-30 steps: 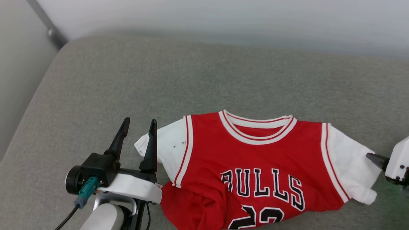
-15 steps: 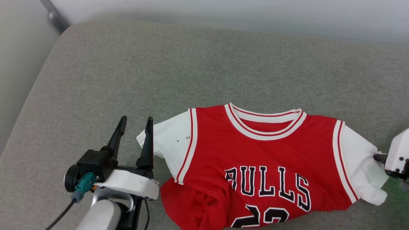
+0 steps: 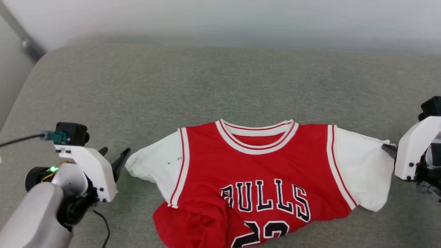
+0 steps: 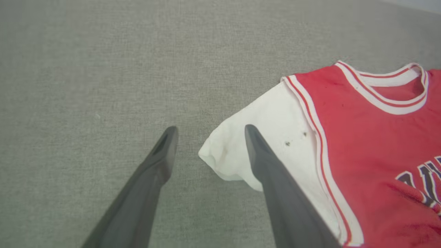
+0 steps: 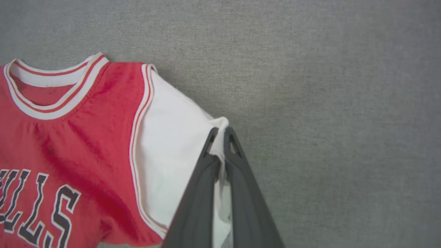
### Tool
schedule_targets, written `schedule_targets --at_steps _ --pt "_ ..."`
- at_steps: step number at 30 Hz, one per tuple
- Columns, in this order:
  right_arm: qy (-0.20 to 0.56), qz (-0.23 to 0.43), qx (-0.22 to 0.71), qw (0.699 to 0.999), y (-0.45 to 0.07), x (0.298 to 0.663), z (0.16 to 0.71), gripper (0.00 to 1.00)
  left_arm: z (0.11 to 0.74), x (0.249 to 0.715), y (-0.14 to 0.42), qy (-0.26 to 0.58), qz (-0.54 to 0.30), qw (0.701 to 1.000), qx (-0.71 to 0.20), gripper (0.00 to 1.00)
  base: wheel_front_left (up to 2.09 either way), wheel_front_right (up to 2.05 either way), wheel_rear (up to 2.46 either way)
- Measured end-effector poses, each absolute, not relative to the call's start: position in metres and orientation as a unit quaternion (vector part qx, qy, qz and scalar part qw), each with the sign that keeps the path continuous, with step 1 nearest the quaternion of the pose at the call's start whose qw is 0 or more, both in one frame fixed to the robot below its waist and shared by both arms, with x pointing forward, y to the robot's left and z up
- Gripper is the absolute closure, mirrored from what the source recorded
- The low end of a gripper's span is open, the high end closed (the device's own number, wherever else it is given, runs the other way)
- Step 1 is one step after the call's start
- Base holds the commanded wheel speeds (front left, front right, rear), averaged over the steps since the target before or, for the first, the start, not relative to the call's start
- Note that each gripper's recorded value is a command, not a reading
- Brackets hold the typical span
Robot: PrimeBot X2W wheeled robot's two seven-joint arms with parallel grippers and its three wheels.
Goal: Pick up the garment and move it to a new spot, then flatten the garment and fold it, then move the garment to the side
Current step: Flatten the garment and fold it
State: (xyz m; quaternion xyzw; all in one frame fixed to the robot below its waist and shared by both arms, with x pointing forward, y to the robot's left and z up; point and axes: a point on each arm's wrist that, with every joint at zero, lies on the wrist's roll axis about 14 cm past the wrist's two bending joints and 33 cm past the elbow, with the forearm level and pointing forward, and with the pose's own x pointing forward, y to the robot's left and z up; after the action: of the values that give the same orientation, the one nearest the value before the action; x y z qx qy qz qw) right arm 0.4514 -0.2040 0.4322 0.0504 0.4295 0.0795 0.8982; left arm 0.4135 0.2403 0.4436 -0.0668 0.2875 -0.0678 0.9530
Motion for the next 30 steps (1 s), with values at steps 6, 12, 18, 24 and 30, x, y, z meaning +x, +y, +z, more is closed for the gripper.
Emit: schedule_targets --at_steps 6,12,18,24,30 --pt "0.424 0.075 0.064 0.9 -0.211 0.432 0.432 1.0 0.411 0.413 0.23 0.418 -0.099 0.9 -0.073 0.0 0.0 0.0 0.0" --pt "0.444 0.062 0.087 0.89 -0.217 0.417 0.414 1.0 0.38 0.415 0.217 0.495 -0.117 0.859 -0.062 0.0 0.0 0.0 0.0" --pt "0.452 0.052 0.095 0.886 -0.224 0.409 0.406 1.0 0.361 0.413 0.215 0.556 -0.112 0.822 -0.056 0.31 0.0 0.0 0.0" --pt "0.445 0.052 0.094 0.889 -0.226 0.41 0.41 1.0 0.36 0.415 0.208 0.541 -0.109 0.831 -0.074 1.0 0.0 0.0 0.0" --pt "0.421 0.06 0.084 0.901 -0.225 0.418 0.427 1.0 0.375 0.422 0.202 0.496 -0.109 0.859 -0.059 1.0 0.0 0.0 0.0"
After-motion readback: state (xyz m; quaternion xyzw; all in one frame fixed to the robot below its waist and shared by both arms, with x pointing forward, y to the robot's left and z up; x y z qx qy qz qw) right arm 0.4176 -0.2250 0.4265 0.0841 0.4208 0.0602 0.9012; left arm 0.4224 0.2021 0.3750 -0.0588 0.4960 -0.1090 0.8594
